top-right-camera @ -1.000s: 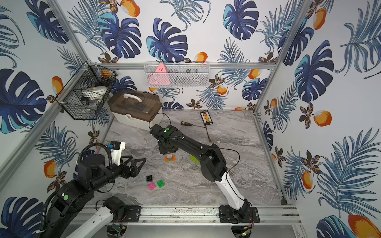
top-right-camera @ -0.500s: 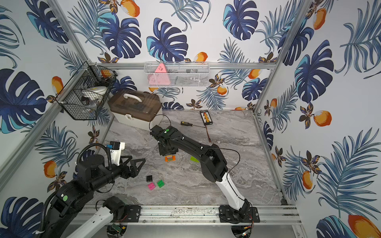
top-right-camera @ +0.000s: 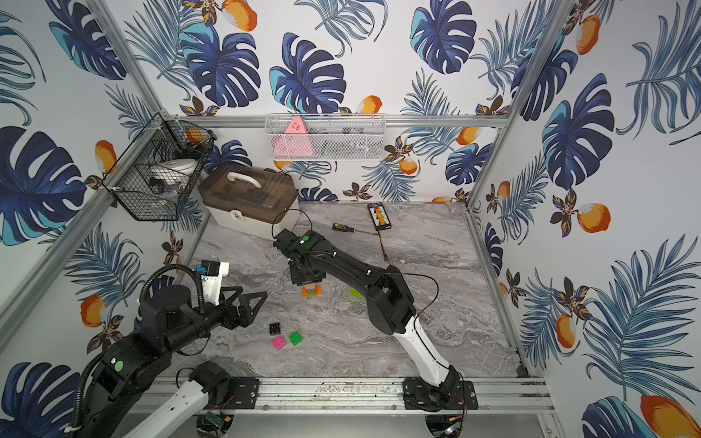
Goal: Assemble the number 1 with lego
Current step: Assemble the lego brick with the lego brick.
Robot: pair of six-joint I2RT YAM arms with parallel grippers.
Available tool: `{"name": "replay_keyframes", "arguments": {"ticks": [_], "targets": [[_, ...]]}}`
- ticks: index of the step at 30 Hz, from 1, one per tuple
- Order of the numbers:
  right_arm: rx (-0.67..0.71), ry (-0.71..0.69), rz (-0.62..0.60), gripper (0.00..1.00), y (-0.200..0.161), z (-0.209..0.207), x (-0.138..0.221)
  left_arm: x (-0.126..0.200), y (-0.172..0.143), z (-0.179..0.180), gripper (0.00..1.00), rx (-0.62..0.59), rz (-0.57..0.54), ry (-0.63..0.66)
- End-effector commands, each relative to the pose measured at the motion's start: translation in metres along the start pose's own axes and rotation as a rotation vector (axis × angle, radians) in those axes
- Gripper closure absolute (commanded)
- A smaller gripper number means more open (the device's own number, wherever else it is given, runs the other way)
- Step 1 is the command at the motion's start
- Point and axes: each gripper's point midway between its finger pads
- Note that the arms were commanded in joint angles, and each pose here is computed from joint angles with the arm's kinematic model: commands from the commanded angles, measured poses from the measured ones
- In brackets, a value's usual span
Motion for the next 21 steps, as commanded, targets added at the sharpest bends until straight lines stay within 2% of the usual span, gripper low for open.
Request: {"name": "replay_keyframes", "arguments": {"ticks": [1,21], "targets": [[0.010,-0.027,0.005,0.76,0.0008,-0.0078,0.0043,0.0006,0.0044,-0.0005,0.01,-0.004,-0.019,-0.001],[-0.003,-0.009,0.046,0.76,0.0007,-0.0047,-0.0049,0.0018,0.0048,-0.0002,0.01,-0.004,-0.024,0.001]]}}
Point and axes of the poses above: each gripper's point midway between its finger pads, its own x axis back along the fingers, its own z axis along the line the jaws close on, y = z × x, and after that the axes turned 3 degrees about -x, right-handed
